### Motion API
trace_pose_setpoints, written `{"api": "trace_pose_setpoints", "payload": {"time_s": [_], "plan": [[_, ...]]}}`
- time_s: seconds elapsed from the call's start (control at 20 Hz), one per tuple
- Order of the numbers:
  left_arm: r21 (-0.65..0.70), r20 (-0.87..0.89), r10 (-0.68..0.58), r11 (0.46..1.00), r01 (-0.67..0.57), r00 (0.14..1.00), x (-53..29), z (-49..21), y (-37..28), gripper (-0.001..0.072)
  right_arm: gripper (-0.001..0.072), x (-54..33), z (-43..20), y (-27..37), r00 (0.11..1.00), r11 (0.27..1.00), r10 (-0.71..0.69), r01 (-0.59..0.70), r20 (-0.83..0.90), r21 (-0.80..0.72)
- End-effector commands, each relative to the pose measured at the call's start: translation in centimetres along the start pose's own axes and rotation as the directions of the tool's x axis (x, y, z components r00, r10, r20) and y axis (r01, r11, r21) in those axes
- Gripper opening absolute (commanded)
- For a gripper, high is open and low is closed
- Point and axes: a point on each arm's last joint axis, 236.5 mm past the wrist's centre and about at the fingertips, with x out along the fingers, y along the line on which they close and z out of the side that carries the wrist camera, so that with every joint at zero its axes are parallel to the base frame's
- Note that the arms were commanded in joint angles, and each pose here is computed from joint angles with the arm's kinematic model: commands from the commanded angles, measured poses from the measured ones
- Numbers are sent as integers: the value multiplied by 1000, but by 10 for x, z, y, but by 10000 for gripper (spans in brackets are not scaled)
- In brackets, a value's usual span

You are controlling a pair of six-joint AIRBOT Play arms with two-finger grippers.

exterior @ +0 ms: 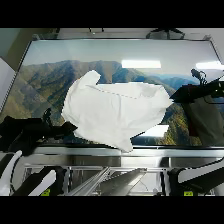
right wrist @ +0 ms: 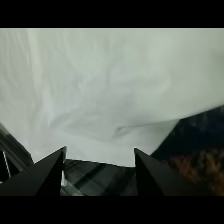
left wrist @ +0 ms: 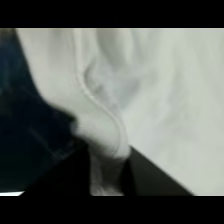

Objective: Fold the shirts.

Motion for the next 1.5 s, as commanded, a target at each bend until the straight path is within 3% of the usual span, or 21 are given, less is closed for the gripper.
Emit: {"api": "trace_pose_setpoints", "payload": {"time_s": [0.0, 0.25, 0.45, 0.95, 1.15, 1.4, 1.45], "plan": [[108, -5, -33, 994, 33, 999, -10, 39, -22, 19, 482, -3, -21, -20, 998, 998, -29, 32, -52, 50], [213, 49, -20, 977, 10, 999, -39, 112, -43, 19, 481, 8, -38, -36, 998, 994, -18, 24, -55, 111], [236, -13, -37, 971, 39, 999, -35, 134, -51, 18, 459, 36, -51, -40, 996, 995, -3, 12, -85, 98], [230, -135, -54, 970, 84, 989, -18, 149, -51, 18, 466, 54, -38, -57, 997, 995, -74, 75, -16, 69], [214, -154, -51, 973, 84, 987, -10, 147, -45, 19, 465, 58, -19, -50, 998, 992, -16, 10, 54, 125], [196, -169, -55, 977, 89, 984, -11, 146, -39, 19, 469, 43, 13, -45, 990, 994, -92, 97, 110, -42], [186, -173, -58, 978, 91, 983, -14, 145, -36, 19, 510, 45, 21, -34, 989, 987, -97, 109, 111, -116]]}}
